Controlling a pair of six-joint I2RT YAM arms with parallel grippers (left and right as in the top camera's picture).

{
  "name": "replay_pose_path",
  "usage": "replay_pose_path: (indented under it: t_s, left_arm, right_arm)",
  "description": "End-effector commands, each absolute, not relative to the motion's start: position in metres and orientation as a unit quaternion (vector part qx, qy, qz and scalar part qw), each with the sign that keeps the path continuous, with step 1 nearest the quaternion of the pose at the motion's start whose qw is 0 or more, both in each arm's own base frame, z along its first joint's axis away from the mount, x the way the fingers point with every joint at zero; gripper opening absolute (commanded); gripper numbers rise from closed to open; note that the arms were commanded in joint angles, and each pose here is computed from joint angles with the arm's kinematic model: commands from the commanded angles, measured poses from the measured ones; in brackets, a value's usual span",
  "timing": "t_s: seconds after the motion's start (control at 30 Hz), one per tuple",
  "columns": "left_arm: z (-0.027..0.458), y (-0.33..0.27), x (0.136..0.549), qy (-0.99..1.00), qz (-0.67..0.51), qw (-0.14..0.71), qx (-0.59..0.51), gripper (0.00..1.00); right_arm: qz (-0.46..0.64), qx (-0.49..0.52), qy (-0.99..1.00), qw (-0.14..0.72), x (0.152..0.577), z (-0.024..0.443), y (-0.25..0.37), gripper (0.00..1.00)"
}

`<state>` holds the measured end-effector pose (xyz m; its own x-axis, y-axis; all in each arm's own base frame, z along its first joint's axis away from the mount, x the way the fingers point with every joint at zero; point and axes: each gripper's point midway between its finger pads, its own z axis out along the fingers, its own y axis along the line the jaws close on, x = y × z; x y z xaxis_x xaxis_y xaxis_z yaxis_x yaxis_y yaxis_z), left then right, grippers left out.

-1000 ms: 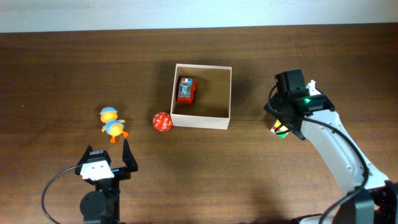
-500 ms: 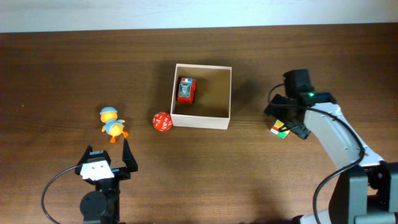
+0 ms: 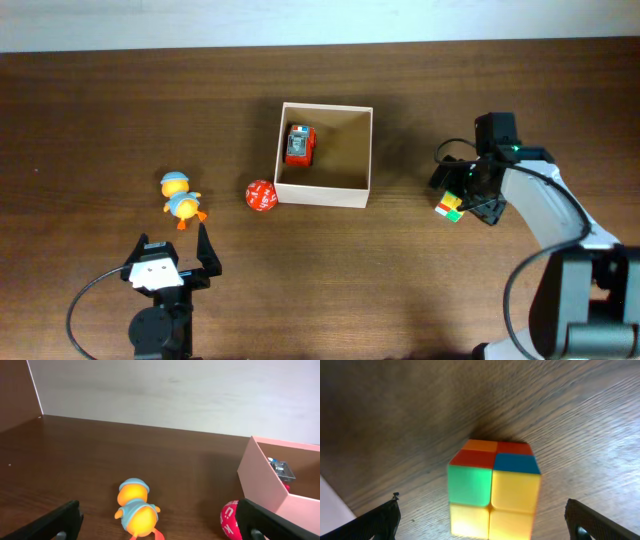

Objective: Pack container
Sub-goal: 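Lower the right gripper and grasp the Rubik's cube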

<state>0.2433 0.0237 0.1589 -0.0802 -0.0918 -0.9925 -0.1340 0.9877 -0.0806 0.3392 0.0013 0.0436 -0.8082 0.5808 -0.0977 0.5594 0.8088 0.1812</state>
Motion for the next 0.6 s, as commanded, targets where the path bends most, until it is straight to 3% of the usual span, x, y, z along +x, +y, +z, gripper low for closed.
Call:
replay_pose_path:
  t_s: [0.0, 0.17, 0.57]
  left_arm:
    - [0.158, 0.022, 0.244, 0.735, 0.016, 0.675, -0.067, 0.99]
    - [0.158, 0.022, 0.244, 0.735, 0.016, 0.675, -0.067, 0.99]
    - [0.158, 0.022, 0.244, 0.735, 0.016, 0.675, -0.067, 0.99]
  right_arm:
    - [0.078, 0.294, 0.952, 0.047, 0.334, 0.028, 0.004, 1.00]
    - [0.073, 0.294, 0.952, 0.043, 0.337, 0.019, 0.003, 0.99]
    - [0.059, 0.295, 0.953, 0.044, 0.340, 0.008, -0.002, 0.76]
